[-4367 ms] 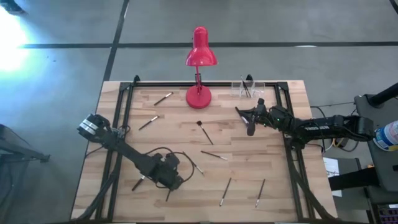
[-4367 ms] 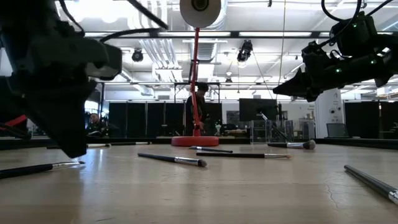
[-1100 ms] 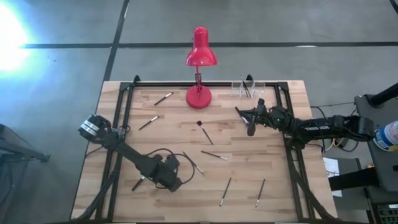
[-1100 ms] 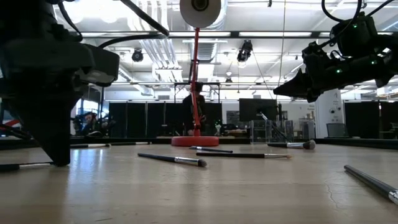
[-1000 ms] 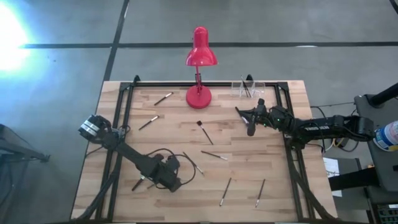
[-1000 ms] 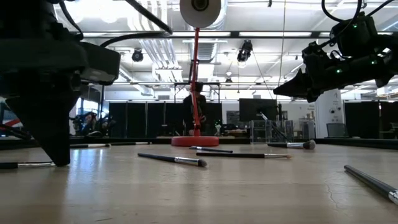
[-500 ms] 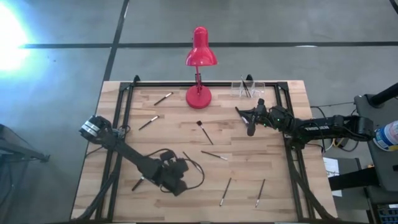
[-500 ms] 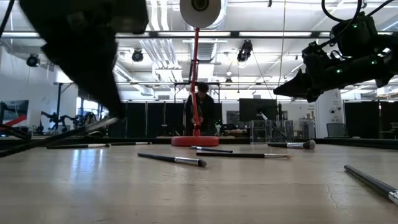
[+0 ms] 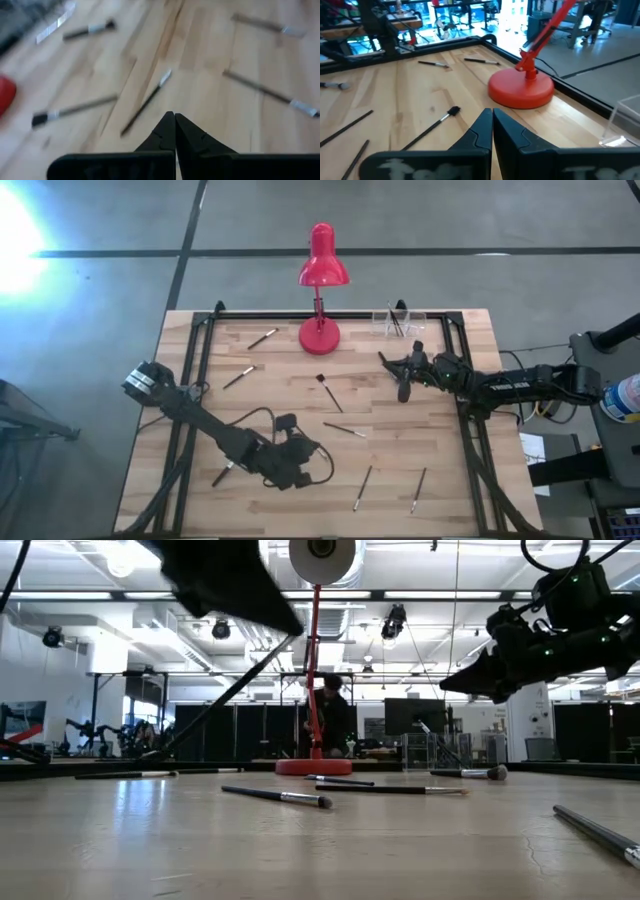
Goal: Sort items
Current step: Put the black eyeshadow brush into the transparent organizer
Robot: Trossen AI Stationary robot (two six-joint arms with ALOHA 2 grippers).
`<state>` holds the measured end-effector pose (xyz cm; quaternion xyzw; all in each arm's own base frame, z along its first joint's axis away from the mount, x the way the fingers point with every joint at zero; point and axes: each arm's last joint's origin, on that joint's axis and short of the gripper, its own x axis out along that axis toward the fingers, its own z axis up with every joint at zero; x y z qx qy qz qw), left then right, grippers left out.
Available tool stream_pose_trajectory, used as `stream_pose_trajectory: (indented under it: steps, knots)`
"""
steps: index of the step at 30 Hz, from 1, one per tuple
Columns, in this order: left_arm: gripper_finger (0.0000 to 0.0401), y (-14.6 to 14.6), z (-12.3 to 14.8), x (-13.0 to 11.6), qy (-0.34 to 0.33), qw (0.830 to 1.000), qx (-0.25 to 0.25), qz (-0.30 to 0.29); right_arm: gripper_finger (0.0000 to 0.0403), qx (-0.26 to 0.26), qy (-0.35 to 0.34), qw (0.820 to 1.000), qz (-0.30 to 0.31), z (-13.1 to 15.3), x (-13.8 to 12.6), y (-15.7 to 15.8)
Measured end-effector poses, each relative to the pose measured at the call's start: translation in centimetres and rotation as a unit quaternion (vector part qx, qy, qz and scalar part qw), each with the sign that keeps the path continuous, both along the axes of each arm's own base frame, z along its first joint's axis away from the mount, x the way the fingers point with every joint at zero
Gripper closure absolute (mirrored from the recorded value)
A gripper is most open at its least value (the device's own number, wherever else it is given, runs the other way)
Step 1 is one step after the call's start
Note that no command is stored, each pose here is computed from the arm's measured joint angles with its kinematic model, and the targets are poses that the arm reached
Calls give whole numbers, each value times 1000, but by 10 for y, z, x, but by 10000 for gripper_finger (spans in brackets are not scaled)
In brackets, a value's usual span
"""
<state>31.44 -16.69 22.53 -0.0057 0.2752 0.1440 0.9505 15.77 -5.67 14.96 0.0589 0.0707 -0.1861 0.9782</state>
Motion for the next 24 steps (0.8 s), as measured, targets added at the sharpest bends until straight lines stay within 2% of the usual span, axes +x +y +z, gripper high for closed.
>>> stream_pose_trajectory:
  steps: [8, 11, 16, 20, 24]
  knots:
    - [401, 21, 2, -13, -136, 990, 1, -26, 394, -21, -13, 999, 39, 4, 4, 12]
    - [401, 36, -4, -20, -198, 979, -5, -41, 394, -28, -23, 998, 60, 6, 6, 18]
    - [401, 77, -14, -31, -294, 953, -47, -54, 393, -19, -40, 994, 102, 10, 12, 32]
    - [401, 106, -18, -34, -338, 937, -59, -68, 380, -15, -43, 989, 140, 16, 22, 45]
    - [401, 123, -18, -31, -351, 932, -58, -69, 350, -13, -44, 986, 160, 22, 39, 57]
